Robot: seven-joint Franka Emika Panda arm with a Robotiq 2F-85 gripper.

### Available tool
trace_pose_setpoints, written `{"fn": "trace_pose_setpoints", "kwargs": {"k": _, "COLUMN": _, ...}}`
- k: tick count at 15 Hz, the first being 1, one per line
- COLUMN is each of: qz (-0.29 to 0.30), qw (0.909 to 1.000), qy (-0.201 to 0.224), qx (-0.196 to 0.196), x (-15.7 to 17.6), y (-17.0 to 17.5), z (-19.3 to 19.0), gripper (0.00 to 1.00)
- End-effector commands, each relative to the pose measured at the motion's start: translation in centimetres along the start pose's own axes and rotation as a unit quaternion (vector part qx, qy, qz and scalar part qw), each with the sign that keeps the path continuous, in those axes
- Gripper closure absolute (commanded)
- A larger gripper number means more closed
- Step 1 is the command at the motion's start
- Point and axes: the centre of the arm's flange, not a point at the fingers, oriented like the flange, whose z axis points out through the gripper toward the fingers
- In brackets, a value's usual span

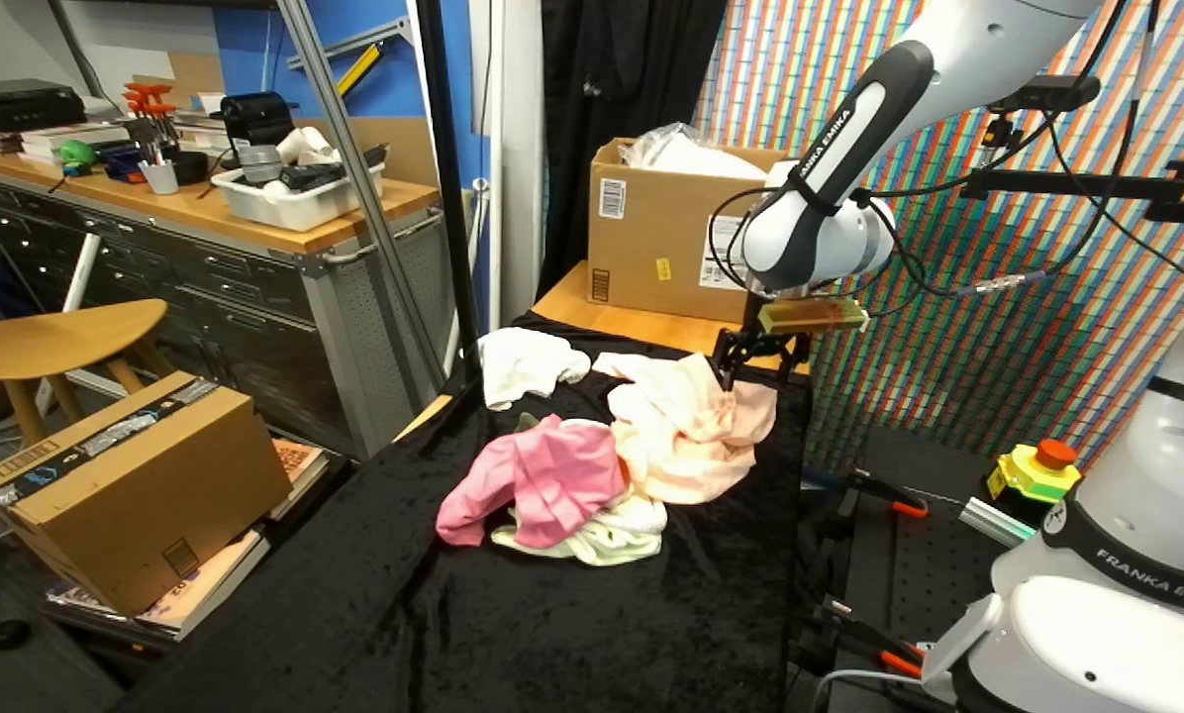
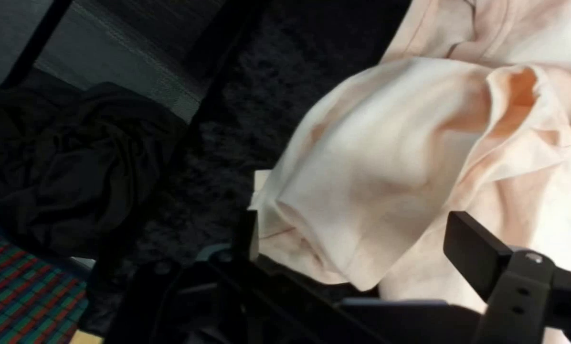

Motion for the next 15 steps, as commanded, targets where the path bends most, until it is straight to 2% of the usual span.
{"fn": "trace_pose_setpoints", "kwargs": {"k": 1, "qz": 0.014, "qw": 0.9997, "qy": 0.013, "qx": -0.015, "x": -0.3, "y": 1.2, "z": -0.5, "gripper": 0.00}}
{"fn": "trace_pose_setpoints", "kwargs": {"k": 5, "qz": 0.011, "qw": 0.9999, "qy": 0.008, "qx": -0.001, "x": -0.2, "y": 1.0, "z": 0.5, "gripper": 0.00}}
{"fn": "trace_pose_setpoints", "kwargs": {"k": 15, "qz": -0.040, "qw": 0.9966, "qy": -0.009, "qx": 0.072, "x": -0.8, "y": -1.7, "z": 3.8, "gripper": 0.00}}
